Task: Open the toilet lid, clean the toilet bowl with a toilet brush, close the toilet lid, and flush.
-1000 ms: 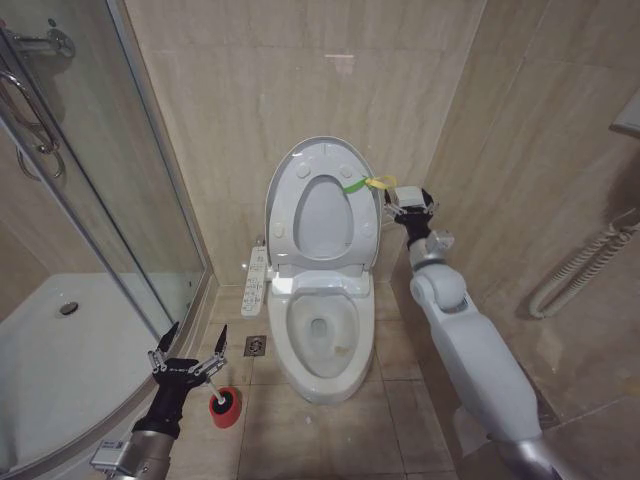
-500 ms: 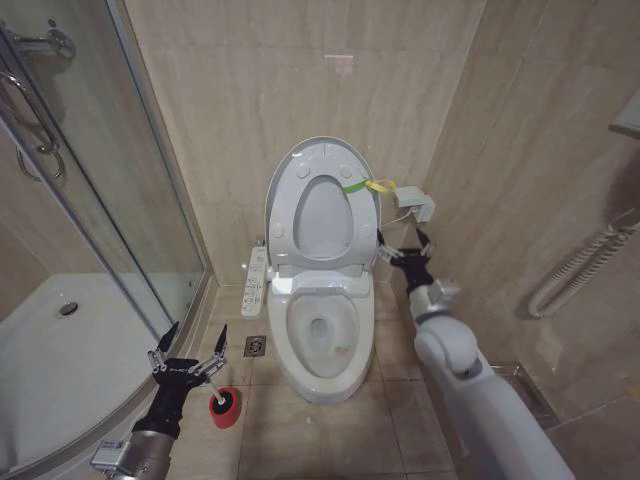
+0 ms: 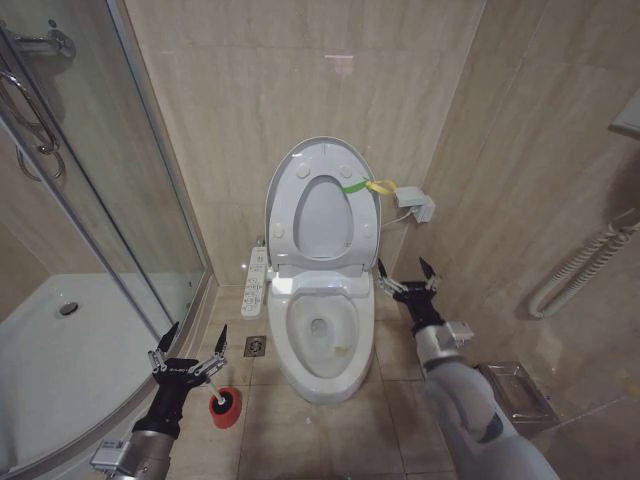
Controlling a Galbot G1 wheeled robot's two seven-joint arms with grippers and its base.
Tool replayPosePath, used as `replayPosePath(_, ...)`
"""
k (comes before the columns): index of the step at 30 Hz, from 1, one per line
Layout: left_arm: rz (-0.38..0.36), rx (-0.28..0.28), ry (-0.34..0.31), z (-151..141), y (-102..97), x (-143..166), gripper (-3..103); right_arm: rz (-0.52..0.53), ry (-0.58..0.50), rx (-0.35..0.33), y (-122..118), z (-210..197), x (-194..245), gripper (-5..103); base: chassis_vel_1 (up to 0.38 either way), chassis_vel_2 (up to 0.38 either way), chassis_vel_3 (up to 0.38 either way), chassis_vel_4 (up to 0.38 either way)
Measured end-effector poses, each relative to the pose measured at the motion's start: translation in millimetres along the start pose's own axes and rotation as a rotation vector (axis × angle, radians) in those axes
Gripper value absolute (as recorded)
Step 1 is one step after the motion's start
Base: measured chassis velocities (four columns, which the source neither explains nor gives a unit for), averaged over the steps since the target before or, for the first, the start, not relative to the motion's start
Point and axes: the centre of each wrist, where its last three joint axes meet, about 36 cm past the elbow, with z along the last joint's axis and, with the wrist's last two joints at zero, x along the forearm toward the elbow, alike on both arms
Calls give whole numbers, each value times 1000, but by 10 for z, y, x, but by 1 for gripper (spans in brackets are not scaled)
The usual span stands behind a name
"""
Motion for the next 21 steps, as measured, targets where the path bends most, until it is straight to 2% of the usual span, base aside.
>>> replayPosePath(13, 0, 0, 0, 0, 0, 0, 100, 52, -19, 9, -4, -111, 465, 100, 0, 0, 0, 0)
replayPosePath(21, 0, 0, 0, 0, 0, 0, 100, 56, -31, 5, 89, -206, 738, 100, 0, 0, 0, 0)
